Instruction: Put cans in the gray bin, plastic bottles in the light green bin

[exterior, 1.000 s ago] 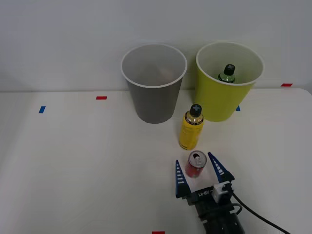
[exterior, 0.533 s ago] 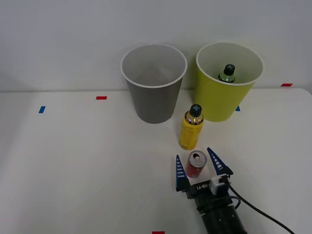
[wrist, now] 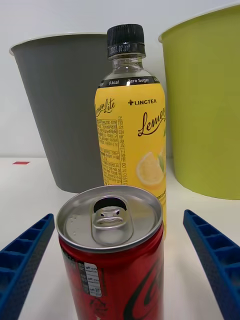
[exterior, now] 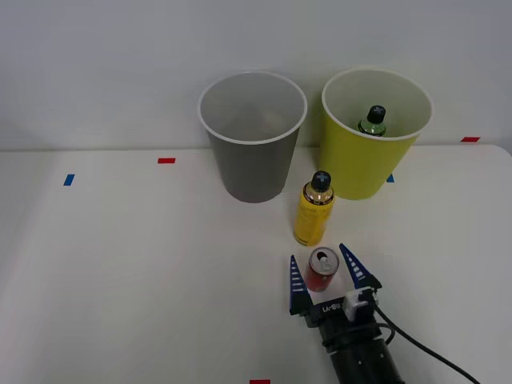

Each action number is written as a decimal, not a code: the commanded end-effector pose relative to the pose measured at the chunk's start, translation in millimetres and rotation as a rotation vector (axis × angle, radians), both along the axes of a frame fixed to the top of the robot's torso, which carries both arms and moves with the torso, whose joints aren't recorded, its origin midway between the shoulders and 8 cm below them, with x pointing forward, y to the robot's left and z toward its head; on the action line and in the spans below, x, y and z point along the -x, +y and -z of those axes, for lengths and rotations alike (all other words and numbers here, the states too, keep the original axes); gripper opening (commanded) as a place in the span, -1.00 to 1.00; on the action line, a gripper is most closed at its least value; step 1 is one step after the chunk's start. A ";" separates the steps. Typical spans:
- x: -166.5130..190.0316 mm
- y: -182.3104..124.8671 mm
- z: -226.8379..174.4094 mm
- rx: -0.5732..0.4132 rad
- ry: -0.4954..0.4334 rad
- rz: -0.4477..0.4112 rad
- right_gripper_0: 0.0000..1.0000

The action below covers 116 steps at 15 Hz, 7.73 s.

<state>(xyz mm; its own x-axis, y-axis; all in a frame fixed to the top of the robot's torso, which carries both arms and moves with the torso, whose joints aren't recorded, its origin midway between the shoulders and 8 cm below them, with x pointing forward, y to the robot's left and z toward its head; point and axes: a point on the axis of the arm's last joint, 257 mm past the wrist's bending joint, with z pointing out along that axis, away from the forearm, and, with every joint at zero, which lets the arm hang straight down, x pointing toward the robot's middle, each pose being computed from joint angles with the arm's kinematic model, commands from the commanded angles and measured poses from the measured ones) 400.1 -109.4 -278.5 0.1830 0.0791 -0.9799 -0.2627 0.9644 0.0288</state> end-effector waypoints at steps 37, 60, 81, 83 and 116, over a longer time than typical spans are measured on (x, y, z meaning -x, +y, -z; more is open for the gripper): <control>-101.9 98.1 -331.2 -0.409 -0.184 -0.304 -1.00; -194.4 108.2 -325.5 -0.188 -0.173 -0.207 1.00; -174.0 103.1 -361.3 -0.261 -0.242 -0.232 1.00; -163.5 99.3 -367.7 -0.291 -0.255 -0.243 1.00; 184.5 -215.0 -88.6 -0.003 0.046 0.351 1.00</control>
